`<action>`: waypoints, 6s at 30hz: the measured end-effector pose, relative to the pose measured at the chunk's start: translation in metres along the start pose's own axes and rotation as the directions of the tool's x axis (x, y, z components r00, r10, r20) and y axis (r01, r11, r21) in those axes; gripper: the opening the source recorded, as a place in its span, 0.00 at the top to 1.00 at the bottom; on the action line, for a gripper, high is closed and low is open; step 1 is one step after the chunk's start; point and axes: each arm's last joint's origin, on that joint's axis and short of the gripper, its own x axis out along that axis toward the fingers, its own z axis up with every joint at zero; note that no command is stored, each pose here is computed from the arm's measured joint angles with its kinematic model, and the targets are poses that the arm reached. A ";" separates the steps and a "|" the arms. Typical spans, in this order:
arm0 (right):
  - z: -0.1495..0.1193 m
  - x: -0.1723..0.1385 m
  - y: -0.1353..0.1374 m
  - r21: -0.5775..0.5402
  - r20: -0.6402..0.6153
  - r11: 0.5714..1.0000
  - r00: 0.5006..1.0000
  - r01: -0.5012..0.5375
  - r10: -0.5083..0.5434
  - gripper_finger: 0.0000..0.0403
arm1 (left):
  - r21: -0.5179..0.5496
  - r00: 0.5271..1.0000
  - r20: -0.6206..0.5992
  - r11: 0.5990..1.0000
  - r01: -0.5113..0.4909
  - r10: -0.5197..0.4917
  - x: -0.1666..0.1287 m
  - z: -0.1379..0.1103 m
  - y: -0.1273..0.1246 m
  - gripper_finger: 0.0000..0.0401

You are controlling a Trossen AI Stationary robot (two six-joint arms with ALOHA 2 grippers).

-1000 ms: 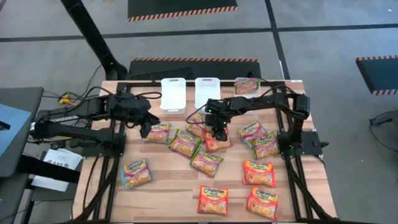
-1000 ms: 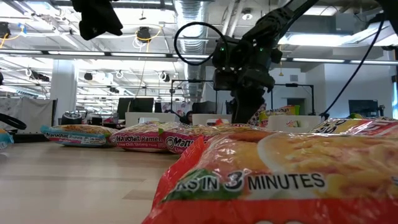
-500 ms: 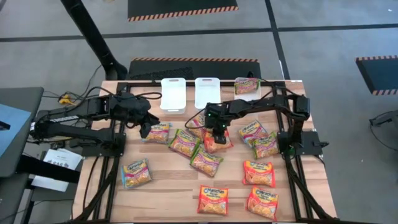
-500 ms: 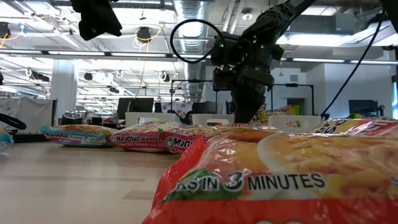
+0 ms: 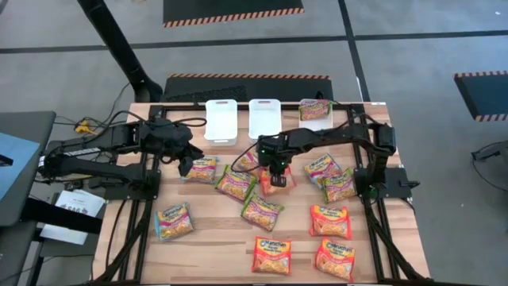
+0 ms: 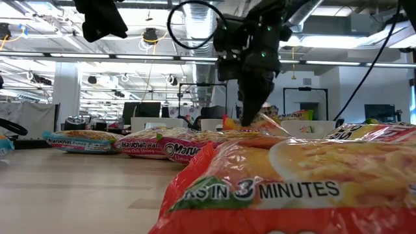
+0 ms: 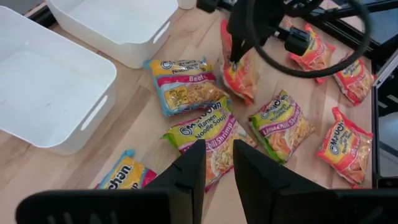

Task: Sort Maruchan noodles
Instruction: Put the orange noodle pack into the middle white bin

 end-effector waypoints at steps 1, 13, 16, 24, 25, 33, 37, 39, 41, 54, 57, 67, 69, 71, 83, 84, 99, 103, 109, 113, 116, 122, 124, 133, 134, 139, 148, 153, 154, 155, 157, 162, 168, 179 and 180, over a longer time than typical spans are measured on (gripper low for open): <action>0.003 -0.004 0.000 -0.006 0.003 1.000 1.000 0.011 -0.011 0.99 | 0.000 1.000 0.000 1.000 -0.002 0.002 0.000 0.000 0.000 0.83; 0.032 -0.053 0.008 -0.053 0.041 0.989 0.989 0.141 -0.138 0.99 | 0.003 0.998 -0.060 1.000 -0.027 0.027 0.000 -0.006 0.002 0.83; 0.038 -0.066 0.006 -0.062 0.060 0.980 0.981 0.188 -0.184 0.99 | 0.004 0.997 -0.066 1.000 -0.029 0.029 0.000 -0.006 0.003 0.83; 0.055 -0.108 -0.023 -0.039 0.175 0.948 0.936 0.317 -0.306 0.99 | 0.052 0.997 -0.050 0.997 -0.064 0.067 0.000 -0.006 0.004 0.83; 0.057 -0.112 -0.029 -0.033 0.192 0.942 0.927 0.334 -0.322 0.99 | 0.053 0.996 -0.044 0.996 -0.078 0.080 0.000 -0.006 0.004 0.83; 0.060 -0.140 -0.090 0.057 0.317 0.896 0.843 0.441 -0.435 0.99 | 0.091 0.974 0.021 0.970 -0.227 0.226 -0.001 -0.003 0.009 0.83; 0.057 -0.151 -0.121 0.124 0.364 0.866 0.790 0.484 -0.493 0.99 | 0.113 0.964 0.055 0.957 -0.266 0.262 -0.001 0.000 0.012 0.83; 0.055 -0.157 -0.134 0.162 0.383 0.851 0.763 0.500 -0.521 0.99 | 0.117 0.960 0.087 0.954 -0.275 0.266 -0.001 0.004 0.013 0.83; 0.052 -0.162 -0.147 0.195 0.406 0.834 0.732 0.516 -0.548 0.99 | 0.117 0.954 0.123 0.950 -0.288 0.274 -0.001 0.008 0.015 0.83; 0.039 -0.178 -0.188 0.256 0.468 0.820 0.677 0.511 -0.568 0.99 | 0.097 0.881 0.292 0.905 -0.415 0.373 -0.006 0.031 0.037 0.83; 0.043 -0.162 -0.192 0.247 0.450 0.831 0.701 0.498 -0.554 0.99 | 0.072 0.856 0.330 0.893 -0.443 0.398 -0.009 0.036 0.043 0.83; 0.051 -0.112 -0.199 0.155 0.363 0.859 0.781 0.488 -0.509 0.99 | -0.008 0.816 0.342 0.870 -0.493 0.466 -0.013 0.040 0.057 0.83; 0.051 -0.105 -0.201 0.148 0.350 0.862 0.790 0.484 -0.504 0.99 | -0.010 0.815 0.342 0.869 -0.495 0.468 -0.013 0.040 0.058 0.83; 0.051 -0.100 -0.203 0.140 0.341 0.863 0.795 0.485 -0.502 0.99 | -0.010 0.815 0.342 0.869 -0.494 0.468 -0.013 0.040 0.058 0.83; 0.043 -0.086 -0.213 0.081 0.252 0.858 0.822 0.507 -0.510 0.99 | -0.012 0.816 0.342 0.871 -0.491 0.465 -0.013 0.040 0.058 0.83; 0.042 -0.083 -0.214 0.073 0.241 0.860 0.828 0.505 -0.507 0.99 | -0.012 0.816 0.342 0.870 -0.492 0.466 -0.013 0.040 0.058 0.83; 0.045 -0.067 -0.210 -0.017 0.193 0.852 0.838 0.524 -0.511 0.98 | -0.031 0.815 0.342 0.873 -0.487 0.467 -0.013 0.040 0.058 0.83; 0.045 -0.067 -0.209 -0.032 0.148 0.804 0.798 0.594 -0.584 0.93 | -0.034 0.816 0.342 0.873 -0.486 0.467 -0.013 0.040 0.058 0.83; 0.046 -0.066 -0.207 -0.088 0.141 0.790 0.792 0.607 -0.594 0.81 | -0.034 0.816 0.342 0.874 -0.485 0.467 -0.013 0.040 0.058 0.83; 0.047 -0.066 -0.204 -0.094 0.142 0.790 0.793 0.606 -0.592 0.75 | -0.034 0.816 0.342 0.874 -0.485 0.467 -0.013 0.040 0.058 0.83; 0.048 -0.066 -0.204 -0.091 0.147 0.789 0.792 0.607 -0.593 0.72 | -0.034 0.816 0.342 0.874 -0.486 0.467 -0.013 0.040 0.058 0.83; 0.047 -0.066 -0.205 -0.058 0.142 0.791 0.789 0.609 -0.597 0.71 | -0.034 0.816 0.341 0.874 -0.485 0.466 -0.013 0.040 0.058 0.83; 0.047 -0.068 -0.205 -0.054 0.132 0.779 0.778 0.624 -0.614 0.71 | -0.035 0.816 0.341 0.874 -0.485 0.466 -0.013 0.040 0.058 0.83; 0.070 -0.101 -0.191 -0.030 0.215 0.721 0.709 0.693 -0.672 0.71 | -0.036 0.816 0.341 0.874 -0.484 0.466 -0.013 0.040 0.058 0.83; 0.071 -0.102 -0.190 -0.029 0.221 0.719 0.706 0.694 -0.672 0.71 | -0.036 0.816 0.341 0.874 -0.484 0.466 -0.013 0.040 0.058 0.83; 0.073 -0.101 -0.180 -0.003 0.254 0.815 0.788 0.580 -0.560 0.71 | -0.036 0.816 0.340 0.874 -0.484 0.467 -0.013 0.040 0.058 0.83; 0.068 -0.069 -0.187 -0.003 0.235 0.932 0.906 0.362 -0.351 0.71 | -0.036 0.816 0.341 0.874 -0.484 0.466 -0.013 0.040 0.058 0.83; 0.066 -0.056 -0.196 0.028 0.220 0.936 0.911 0.351 -0.348 0.71 | -0.035 0.817 0.339 0.874 -0.484 0.466 -0.013 0.040 0.058 0.83; 0.064 -0.054 -0.197 0.029 0.199 0.939 0.918 0.344 -0.343 0.71 | -0.035 0.817 0.339 0.874 -0.484 0.466 -0.013 0.040 0.058 0.83; 0.064 -0.053 -0.198 0.029 0.204 0.939 0.918 0.342 -0.341 0.71 | -0.035 0.817 0.338 0.874 -0.485 0.467 -0.013 0.040 0.058 0.83; 0.069 -0.048 -0.200 0.027 0.229 0.936 0.909 0.351 -0.348 0.71 | -0.034 0.819 0.333 0.874 -0.485 0.468 -0.013 0.039 0.058 0.83; 0.063 -0.029 -0.209 0.064 0.173 0.940 0.924 0.335 -0.341 0.71 | -0.049 0.819 0.332 0.876 -0.480 0.468 -0.013 0.039 0.058 0.83; 0.057 -0.029 -0.212 0.099 0.117 0.926 0.920 0.365 -0.375 0.71 | -0.048 0.822 0.315 0.873 -0.485 0.474 -0.012 0.037 0.058 0.83; 0.060 -0.028 -0.208 0.089 0.119 0.929 0.923 0.358 -0.367 0.71 | -0.048 0.822 0.315 0.873 -0.485 0.474 -0.012 0.037 0.058 0.83; 0.060 -0.028 -0.207 0.086 0.124 0.930 0.922 0.357 -0.366 0.71 | -0.048 0.822 0.315 0.873 -0.485 0.474 -0.012 0.037 0.058 0.83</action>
